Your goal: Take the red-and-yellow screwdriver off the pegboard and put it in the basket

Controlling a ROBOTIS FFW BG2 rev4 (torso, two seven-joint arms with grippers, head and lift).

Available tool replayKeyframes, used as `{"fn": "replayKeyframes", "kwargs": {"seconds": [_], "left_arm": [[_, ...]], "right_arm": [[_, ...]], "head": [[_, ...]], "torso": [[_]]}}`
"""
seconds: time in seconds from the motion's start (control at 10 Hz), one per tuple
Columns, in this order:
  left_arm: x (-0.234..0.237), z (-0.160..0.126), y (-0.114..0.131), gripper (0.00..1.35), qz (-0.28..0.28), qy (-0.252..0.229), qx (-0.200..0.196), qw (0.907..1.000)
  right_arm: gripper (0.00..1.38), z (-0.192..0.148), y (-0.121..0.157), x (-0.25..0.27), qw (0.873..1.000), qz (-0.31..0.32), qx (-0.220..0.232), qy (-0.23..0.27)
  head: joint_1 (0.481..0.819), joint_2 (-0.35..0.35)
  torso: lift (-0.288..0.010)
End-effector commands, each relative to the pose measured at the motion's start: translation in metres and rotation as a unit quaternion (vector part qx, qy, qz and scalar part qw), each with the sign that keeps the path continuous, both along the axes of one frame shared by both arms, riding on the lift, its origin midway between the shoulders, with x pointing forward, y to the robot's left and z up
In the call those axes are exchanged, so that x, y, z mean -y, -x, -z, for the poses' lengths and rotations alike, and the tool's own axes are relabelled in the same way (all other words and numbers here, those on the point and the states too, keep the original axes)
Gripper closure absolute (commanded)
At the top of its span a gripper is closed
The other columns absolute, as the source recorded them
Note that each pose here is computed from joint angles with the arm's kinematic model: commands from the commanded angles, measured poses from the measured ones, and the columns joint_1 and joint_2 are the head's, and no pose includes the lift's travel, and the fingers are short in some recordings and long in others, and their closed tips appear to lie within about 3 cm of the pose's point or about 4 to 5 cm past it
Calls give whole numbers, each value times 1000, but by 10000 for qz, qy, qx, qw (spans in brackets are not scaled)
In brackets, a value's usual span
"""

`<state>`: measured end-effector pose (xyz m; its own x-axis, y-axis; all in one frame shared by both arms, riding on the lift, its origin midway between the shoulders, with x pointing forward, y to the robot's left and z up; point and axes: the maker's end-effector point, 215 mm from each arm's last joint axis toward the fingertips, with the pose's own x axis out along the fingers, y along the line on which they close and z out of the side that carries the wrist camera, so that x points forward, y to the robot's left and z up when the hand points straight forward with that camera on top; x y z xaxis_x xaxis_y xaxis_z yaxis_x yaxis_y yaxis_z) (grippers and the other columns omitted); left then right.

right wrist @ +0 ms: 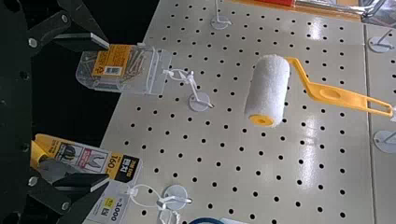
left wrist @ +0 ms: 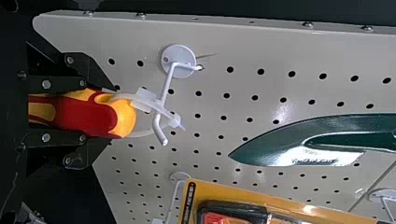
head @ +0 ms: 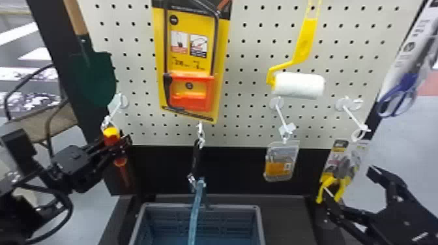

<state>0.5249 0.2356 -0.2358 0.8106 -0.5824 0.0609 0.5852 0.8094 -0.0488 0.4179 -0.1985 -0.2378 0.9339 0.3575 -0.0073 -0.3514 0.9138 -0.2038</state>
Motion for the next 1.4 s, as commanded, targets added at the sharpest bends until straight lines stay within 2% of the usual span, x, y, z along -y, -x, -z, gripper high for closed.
{"fn": "replayKeyframes", "kwargs": {"seconds": [0.0,0.8,1.3], "left_arm": [[1,-1,0,1044,8,1,10,10000],[3,-5,-1,1044,44,-35,58,10000],[0,-8,21,1046,-48,-38,32,10000]], "right_arm": [[282,0,0,0,10000,-1,7,1],[282,2,-1,-1,10000,-32,-15,8],[282,4,0,-1,10000,-31,-38,7]], "head": [[549,0],[549,0],[549,0]], "torso": [[-100],[-100],[-100]]}}
